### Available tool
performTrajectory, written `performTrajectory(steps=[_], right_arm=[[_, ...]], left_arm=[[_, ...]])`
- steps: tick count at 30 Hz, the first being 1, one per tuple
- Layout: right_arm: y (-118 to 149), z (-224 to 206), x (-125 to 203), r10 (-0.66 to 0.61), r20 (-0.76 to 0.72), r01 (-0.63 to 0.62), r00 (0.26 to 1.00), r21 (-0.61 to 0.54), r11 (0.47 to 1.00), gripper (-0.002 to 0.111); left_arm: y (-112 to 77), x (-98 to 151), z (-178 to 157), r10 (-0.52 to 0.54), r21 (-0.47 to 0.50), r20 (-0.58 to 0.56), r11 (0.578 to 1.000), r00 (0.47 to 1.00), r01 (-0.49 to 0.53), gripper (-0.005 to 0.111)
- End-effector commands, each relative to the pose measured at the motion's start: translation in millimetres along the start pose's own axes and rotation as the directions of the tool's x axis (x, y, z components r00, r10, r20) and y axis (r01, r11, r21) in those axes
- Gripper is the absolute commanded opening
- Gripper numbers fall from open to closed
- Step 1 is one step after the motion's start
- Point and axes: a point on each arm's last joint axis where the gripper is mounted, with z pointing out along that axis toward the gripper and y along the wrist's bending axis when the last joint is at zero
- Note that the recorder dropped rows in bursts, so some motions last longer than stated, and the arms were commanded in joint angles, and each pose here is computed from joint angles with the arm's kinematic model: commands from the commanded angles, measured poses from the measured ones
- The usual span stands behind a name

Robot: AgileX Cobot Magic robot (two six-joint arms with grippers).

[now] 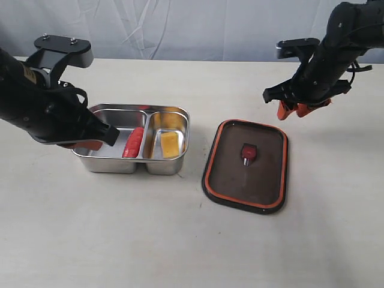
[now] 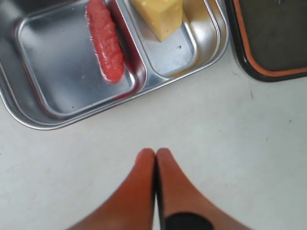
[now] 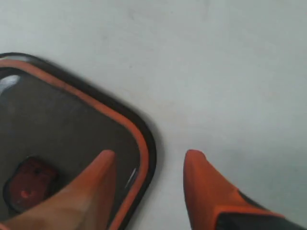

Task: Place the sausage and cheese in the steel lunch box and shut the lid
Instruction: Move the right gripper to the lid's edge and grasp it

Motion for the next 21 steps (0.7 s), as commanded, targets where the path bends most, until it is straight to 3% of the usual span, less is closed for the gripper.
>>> performTrajectory(steps=[1, 19, 21], right_arm=[[-2, 15, -3, -0.009, -0.033, 0.008, 0.999, -0.030, 1.000, 0.045], [-6, 55, 2, -0.044, -0.086, 0.041, 0.995, -0.033, 0.999, 0.044], [-7, 60, 4, -0.046, -0.100, 0.043, 0.994, -0.033, 0.999, 0.038]], left_arm=[[-0.3, 0, -3, -0.004, 0.004, 0.017, 1.000, 1.000, 0.004, 0.000], [0.2, -2, -3, 0.000, -0.002, 0.036, 1.000, 0.999, 0.000, 0.000], [0.2, -2, -3, 0.000, -0.002, 0.036, 1.000, 0.999, 0.000, 0.000]])
